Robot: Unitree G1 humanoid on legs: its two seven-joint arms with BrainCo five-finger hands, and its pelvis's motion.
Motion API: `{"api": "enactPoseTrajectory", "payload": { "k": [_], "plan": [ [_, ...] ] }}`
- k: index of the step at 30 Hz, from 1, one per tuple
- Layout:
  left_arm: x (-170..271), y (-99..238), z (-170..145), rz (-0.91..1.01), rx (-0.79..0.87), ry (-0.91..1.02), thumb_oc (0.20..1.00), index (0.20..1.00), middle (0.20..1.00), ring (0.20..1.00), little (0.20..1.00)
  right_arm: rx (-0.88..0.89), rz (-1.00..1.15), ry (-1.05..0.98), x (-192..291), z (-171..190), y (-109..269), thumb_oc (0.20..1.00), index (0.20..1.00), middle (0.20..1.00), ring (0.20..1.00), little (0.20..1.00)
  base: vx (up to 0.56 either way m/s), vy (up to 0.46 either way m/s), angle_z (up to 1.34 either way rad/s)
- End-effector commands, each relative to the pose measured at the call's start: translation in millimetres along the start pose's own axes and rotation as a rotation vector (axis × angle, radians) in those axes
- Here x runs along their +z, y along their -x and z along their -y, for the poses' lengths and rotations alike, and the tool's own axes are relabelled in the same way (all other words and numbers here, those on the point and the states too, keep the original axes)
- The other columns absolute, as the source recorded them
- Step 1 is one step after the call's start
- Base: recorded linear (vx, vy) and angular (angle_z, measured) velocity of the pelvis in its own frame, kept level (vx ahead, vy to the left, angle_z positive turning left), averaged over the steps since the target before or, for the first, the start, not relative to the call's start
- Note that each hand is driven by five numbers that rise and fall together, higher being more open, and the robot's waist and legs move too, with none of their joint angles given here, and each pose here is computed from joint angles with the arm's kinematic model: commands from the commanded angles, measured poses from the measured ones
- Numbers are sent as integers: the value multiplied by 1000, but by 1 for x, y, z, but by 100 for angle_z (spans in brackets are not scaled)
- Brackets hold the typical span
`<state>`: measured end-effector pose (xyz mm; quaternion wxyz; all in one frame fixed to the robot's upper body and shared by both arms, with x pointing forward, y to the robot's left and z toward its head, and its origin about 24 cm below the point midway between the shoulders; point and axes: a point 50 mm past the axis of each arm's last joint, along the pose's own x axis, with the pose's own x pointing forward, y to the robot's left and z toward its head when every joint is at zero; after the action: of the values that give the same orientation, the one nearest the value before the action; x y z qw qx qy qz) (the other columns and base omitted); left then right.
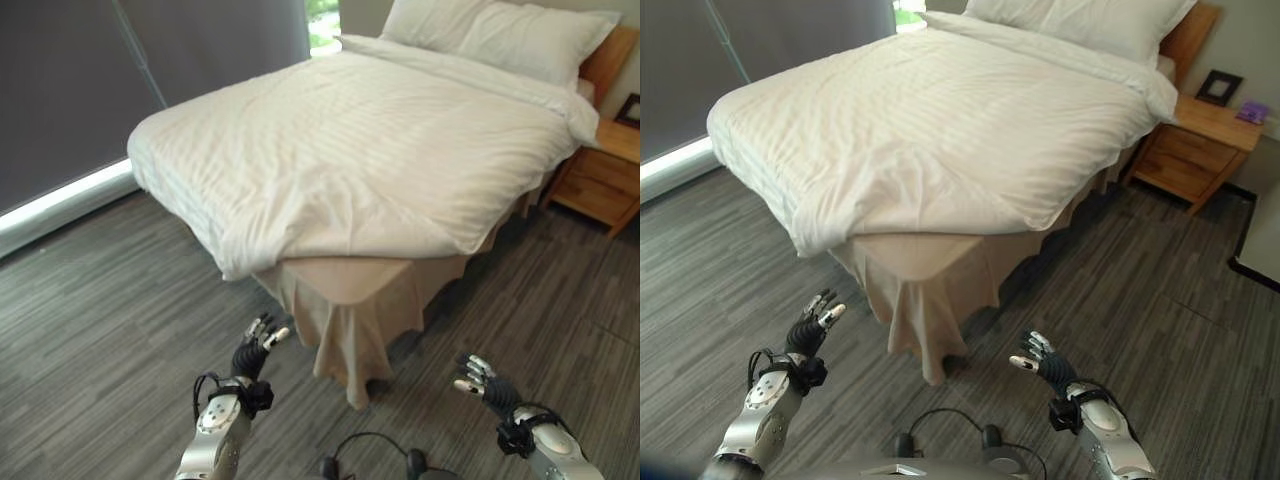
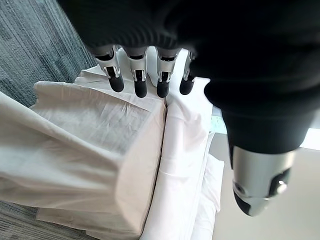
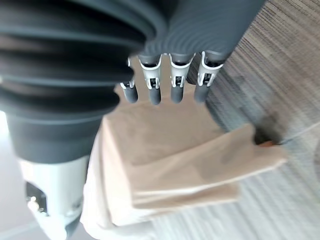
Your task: Making the bed.
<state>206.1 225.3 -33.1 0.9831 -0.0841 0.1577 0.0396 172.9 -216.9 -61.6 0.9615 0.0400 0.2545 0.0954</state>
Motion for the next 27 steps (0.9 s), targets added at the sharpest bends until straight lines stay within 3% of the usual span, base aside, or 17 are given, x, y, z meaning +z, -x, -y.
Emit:
{"api": "enactPoseTrajectory", "payload": {
  "k": [1, 2, 7, 13, 17, 18, 20, 24, 25, 27],
  "plan": [
    [21, -4, 3, 106, -40, -12, 1000, 1000, 1000, 1000, 1000, 8, 129, 12, 29, 3, -7, 1000, 1000, 1000, 1000, 1000, 37, 47, -9],
    [46, 2, -53, 236, 262, 58, 1000, 1000, 1000, 1000, 1000, -349, 252, -187, 30, 58, 23, 1000, 1000, 1000, 1000, 1000, 53, 47, -3],
    [40, 9, -57, 214, 275, 51, 1000, 1000, 1000, 1000, 1000, -344, 245, -143, 34, 60, 19, 1000, 1000, 1000, 1000, 1000, 77, 69, 2],
    [38, 11, -57, 196, 244, 45, 1000, 1000, 1000, 1000, 1000, -354, 174, 79, 49, 78, 14, 1000, 1000, 1000, 1000, 1000, 45, 17, -13],
    [43, 11, -52, 200, 173, 8, 1000, 1000, 1000, 1000, 1000, -388, 139, 395, 93, 110, 12, 1000, 1000, 1000, 1000, 1000, 38, -5, 13],
    [43, 11, -52, 200, 173, 8, 1000, 1000, 1000, 1000, 1000, -388, 139, 396, 94, 109, 12, 1000, 1000, 1000, 1000, 1000, -1, 13, 21],
    [49, 6, -44, 205, 107, -27, 1000, 1000, 1000, 1000, 1000, -471, 98, 633, 141, 139, 13, 1000, 1000, 1000, 1000, 1000, -56, 18, 19],
    [59, 8, -31, 236, 22, -20, 1000, 1000, 1000, 1000, 1000, -596, 227, 840, 245, 145, 5, 1000, 1000, 1000, 1000, 1000, -168, -11, 40],
    [66, 6, -30, 249, 11, -28, 1000, 1000, 1000, 1000, 1000, -695, 318, 964, 317, 138, 14, 1000, 1000, 1000, 1000, 1000, -209, -14, 16],
    [66, 6, -30, 251, 14, -23, 1000, 1000, 1000, 1000, 1000, -693, 322, 969, 319, 137, 13, 1000, 1000, 1000, 1000, 1000, -84, 3, 29]
  ]
}}
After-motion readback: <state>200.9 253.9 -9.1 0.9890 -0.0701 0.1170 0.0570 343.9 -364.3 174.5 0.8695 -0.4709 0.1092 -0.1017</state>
